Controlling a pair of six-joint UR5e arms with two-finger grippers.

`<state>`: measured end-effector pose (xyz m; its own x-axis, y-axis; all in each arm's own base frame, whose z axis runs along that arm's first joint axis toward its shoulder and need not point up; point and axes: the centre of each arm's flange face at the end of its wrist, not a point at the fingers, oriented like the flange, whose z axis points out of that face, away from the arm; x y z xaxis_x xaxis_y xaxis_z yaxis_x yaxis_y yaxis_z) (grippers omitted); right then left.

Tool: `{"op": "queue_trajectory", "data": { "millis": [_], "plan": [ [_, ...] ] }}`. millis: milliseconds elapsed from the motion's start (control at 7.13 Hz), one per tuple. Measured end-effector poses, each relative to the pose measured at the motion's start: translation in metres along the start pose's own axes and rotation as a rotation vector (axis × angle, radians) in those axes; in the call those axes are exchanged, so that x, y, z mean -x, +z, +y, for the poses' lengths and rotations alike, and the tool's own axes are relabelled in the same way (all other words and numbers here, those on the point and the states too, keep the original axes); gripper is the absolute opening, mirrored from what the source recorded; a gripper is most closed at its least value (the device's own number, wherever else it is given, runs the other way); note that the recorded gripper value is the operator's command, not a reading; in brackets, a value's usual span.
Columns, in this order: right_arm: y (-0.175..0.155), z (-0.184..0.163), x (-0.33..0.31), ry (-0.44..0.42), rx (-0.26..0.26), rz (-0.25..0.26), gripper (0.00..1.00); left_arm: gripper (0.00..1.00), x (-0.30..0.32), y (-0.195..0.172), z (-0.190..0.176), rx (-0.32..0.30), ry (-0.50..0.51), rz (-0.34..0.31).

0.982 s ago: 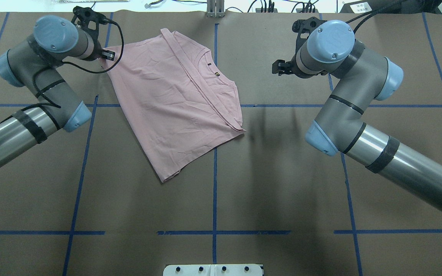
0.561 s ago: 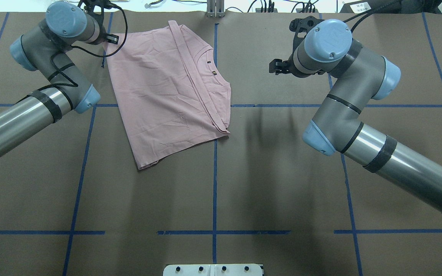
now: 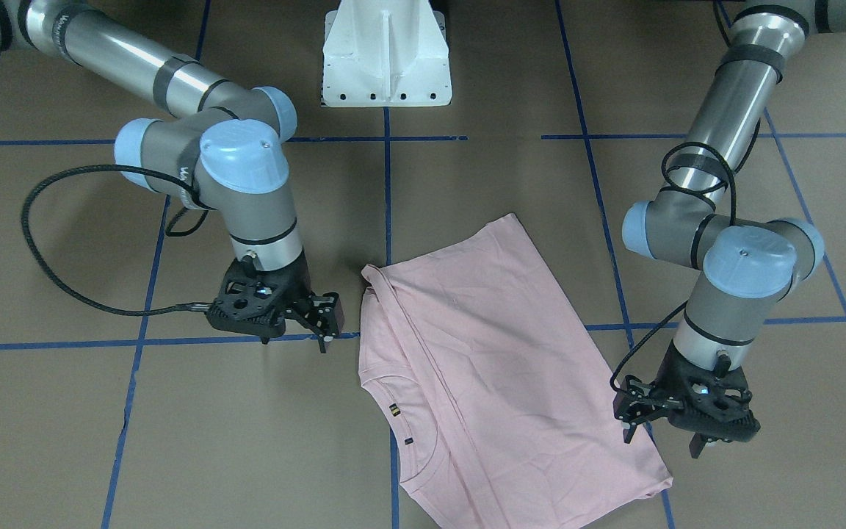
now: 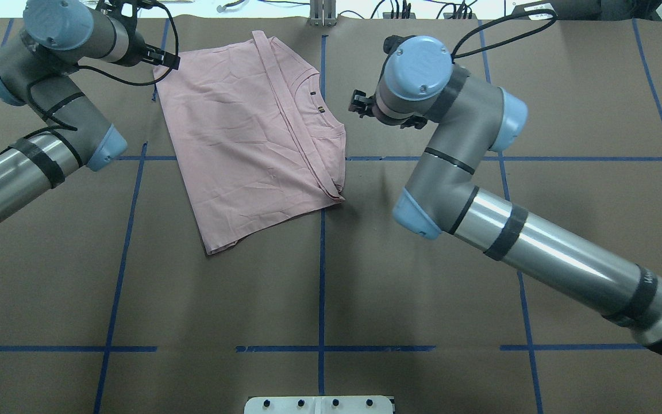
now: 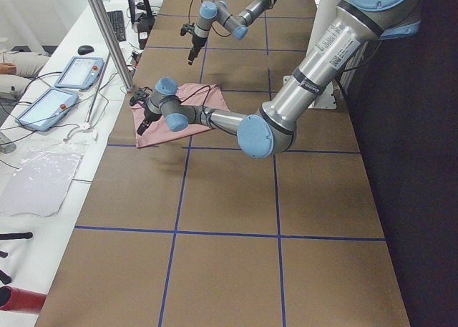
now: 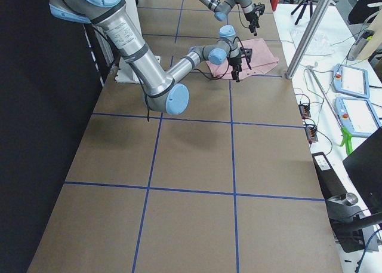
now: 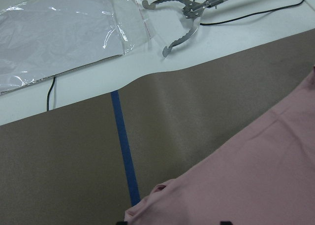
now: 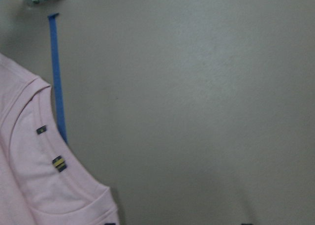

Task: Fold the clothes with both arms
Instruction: 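Reach the right gripper toward the folded shirt's collar edge while the left gripper holds, then drag the shirt's collar corner toward the robot with the right gripper, straightening it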

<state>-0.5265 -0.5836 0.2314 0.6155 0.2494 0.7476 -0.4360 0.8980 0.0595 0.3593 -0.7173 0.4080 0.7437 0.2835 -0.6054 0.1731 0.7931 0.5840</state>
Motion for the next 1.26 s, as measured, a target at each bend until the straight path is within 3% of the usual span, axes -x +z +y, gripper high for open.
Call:
{"op": "queue_trajectory", "data": {
  "millis": [421,982,1122,1263],
  "plan": [
    [0.028,0.051,0.051,-0.012,0.062,0.042,0.61,1.0,0.0,-0.005,0.003,-0.006,-0.006,0.011],
    [0.047,0.094,0.058,-0.067,0.065,0.088,0.47,1.0,-0.002,-0.005,0.004,-0.006,-0.008,0.014],
    [0.048,0.098,0.058,-0.077,0.067,0.097,0.36,1.0,-0.002,-0.005,0.005,-0.006,-0.007,0.014],
    [0.049,0.101,0.058,-0.084,0.069,0.101,0.06,1.0,-0.002,-0.005,0.005,-0.005,-0.007,0.014]
  ]
}}
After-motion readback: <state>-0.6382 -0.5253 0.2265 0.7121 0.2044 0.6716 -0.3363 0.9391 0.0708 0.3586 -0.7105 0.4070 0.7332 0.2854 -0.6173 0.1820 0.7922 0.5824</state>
